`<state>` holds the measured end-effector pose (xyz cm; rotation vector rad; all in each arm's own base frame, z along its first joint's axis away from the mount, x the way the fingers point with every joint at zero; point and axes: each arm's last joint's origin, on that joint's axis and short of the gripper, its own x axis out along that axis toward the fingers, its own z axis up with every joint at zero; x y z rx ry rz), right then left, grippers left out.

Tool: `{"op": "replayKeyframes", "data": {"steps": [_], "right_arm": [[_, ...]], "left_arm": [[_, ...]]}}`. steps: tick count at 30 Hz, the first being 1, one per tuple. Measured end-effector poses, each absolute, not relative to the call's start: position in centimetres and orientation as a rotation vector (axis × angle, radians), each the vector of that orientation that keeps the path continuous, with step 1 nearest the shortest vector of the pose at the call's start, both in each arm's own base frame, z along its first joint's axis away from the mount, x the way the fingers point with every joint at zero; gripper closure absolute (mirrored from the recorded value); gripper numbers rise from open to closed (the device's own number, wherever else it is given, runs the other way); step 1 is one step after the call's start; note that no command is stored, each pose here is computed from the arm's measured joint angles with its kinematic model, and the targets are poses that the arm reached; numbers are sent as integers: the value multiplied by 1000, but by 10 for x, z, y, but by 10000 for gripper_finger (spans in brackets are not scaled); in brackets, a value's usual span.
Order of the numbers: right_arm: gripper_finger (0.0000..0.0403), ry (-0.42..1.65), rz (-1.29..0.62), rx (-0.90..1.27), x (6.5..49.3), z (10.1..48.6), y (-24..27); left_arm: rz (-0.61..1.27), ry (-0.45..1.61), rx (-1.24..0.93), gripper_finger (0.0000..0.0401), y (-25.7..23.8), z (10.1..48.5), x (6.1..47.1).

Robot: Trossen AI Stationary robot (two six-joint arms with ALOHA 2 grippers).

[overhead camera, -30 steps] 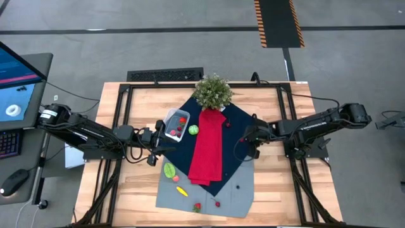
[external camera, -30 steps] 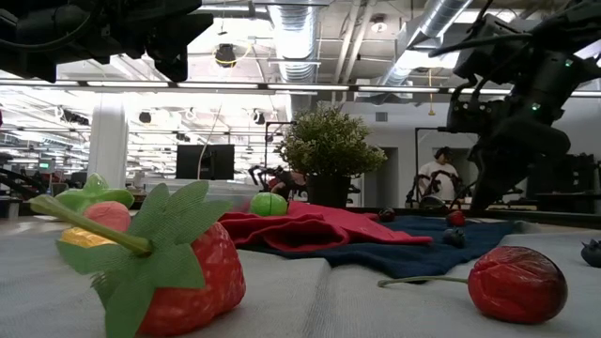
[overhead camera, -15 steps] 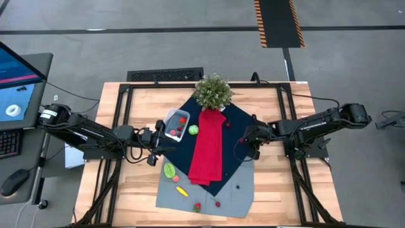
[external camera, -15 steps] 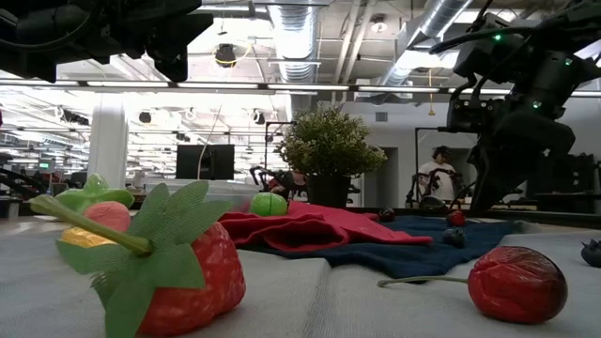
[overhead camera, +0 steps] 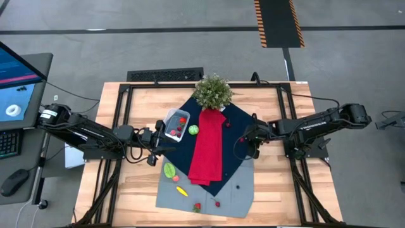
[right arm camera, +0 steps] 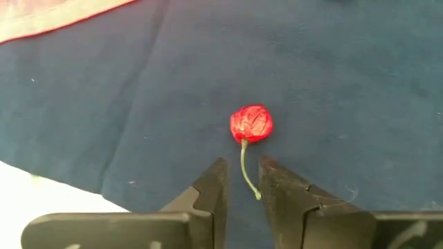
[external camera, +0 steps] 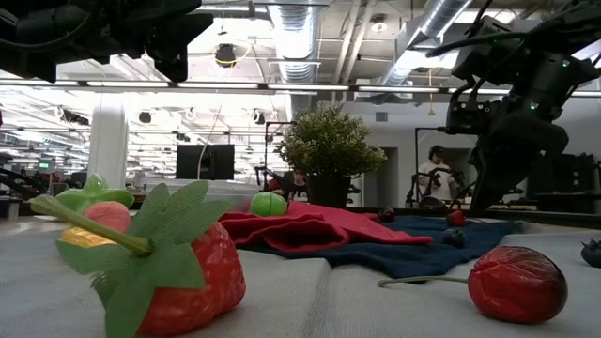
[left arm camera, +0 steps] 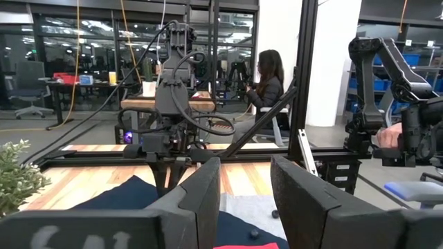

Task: Pick and placing Produce into tupperware
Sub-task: Put the top right red cherry into the transparent bin

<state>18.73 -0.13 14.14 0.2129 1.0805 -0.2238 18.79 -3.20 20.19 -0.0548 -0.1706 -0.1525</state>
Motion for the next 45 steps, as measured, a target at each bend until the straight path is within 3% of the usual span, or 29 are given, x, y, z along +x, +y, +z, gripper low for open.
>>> {"op": "replayKeyframes", "data": {"steps": [40, 45], "right_arm": [[299, 1175, -194, 233, 188, 128, -5], [321, 1166, -175, 237, 188, 129, -5]], "left_arm": [[-154, -180, -56, 284, -32, 203, 188], [-154, -180, -56, 284, -32, 203, 188]]}}
